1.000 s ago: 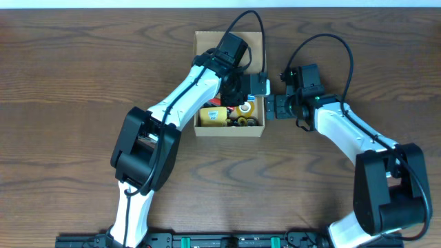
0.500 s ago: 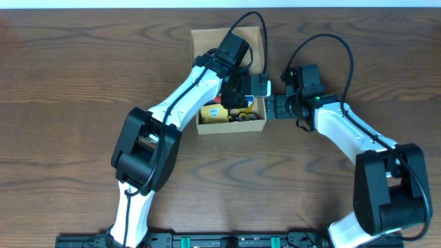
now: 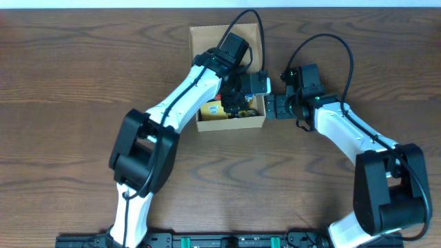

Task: Pack container
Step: 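Lower the staples box into the box and open the left gripper, then withdraw the left gripper from the box toward the pen and highlighter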

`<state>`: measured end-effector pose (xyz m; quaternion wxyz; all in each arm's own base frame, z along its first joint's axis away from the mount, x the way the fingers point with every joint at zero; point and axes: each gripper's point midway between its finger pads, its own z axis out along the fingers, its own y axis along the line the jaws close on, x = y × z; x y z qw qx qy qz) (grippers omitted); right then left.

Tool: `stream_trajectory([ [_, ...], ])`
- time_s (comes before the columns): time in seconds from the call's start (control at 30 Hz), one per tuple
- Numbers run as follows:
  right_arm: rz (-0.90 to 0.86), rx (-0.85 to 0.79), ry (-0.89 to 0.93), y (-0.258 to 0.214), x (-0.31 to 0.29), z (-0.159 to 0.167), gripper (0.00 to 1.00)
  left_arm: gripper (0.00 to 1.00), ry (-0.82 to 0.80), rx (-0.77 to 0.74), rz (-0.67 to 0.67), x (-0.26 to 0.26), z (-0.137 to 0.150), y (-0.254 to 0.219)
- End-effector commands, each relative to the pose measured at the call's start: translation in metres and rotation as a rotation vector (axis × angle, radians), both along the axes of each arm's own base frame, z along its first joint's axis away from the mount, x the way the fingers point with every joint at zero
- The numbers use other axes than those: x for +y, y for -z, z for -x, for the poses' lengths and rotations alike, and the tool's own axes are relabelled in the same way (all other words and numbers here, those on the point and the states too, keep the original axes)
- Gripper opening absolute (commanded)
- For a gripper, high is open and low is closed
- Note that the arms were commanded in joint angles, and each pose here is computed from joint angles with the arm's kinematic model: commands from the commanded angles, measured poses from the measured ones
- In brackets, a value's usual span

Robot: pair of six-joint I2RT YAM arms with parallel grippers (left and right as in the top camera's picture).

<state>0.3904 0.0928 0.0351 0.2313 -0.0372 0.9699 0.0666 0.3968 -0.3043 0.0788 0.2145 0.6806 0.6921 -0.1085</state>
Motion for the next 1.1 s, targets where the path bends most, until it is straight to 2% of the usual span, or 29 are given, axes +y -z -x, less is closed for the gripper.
stream_trajectory([
  [0.0, 0.009, 0.010, -0.010, 0.004, -0.001, 0.001, 0.99, 0.68, -0.022, -0.110, 0.077, 0.000, -0.003, -0.074],
  [0.23, 0.009, 0.010, -0.010, 0.004, -0.001, 0.001, 0.99, 0.41, -0.032, -0.179, 0.121, 0.019, 0.026, -0.147],
  [0.3, 0.009, 0.010, -0.010, 0.004, -0.001, 0.001, 0.99, 0.30, -0.103, -0.204, 0.120, 0.033, 0.034, -0.171],
  [0.43, 0.009, 0.010, -0.010, 0.004, -0.001, 0.001, 0.99, 0.33, -0.324, -0.241, 0.046, 0.074, 0.035, -0.192],
  [0.57, 0.009, 0.010, -0.010, 0.004, -0.001, 0.001, 0.99, 0.34, -0.663, -0.222, -0.048, 0.128, 0.040, -0.197],
  [0.6, 0.009, 0.010, -0.010, 0.004, -0.001, 0.001, 0.99, 0.27, -0.732, -0.215, -0.058, 0.137, 0.041, -0.197],
  [0.63, 0.009, 0.010, -0.010, 0.004, -0.001, 0.001, 0.99, 0.11, -0.820, -0.199, -0.070, 0.147, 0.043, -0.195],
  [0.67, 0.009, 0.010, -0.010, 0.004, -0.001, 0.001, 0.99, 0.06, -0.869, -0.185, -0.075, 0.153, 0.044, -0.193],
  [0.8, 0.009, 0.010, -0.010, 0.004, -0.001, 0.001, 0.99, 0.06, -1.072, -0.098, -0.025, 0.166, 0.047, -0.188],
  [0.9, 0.009, 0.010, -0.010, 0.004, -0.001, 0.001, 0.99, 0.06, -1.291, -0.035, 0.062, 0.179, 0.043, -0.188],
  [1.07, 0.009, 0.010, -0.010, 0.004, -0.001, 0.001, 0.99, 0.06, -1.444, -0.015, 0.139, 0.186, 0.034, -0.189],
])
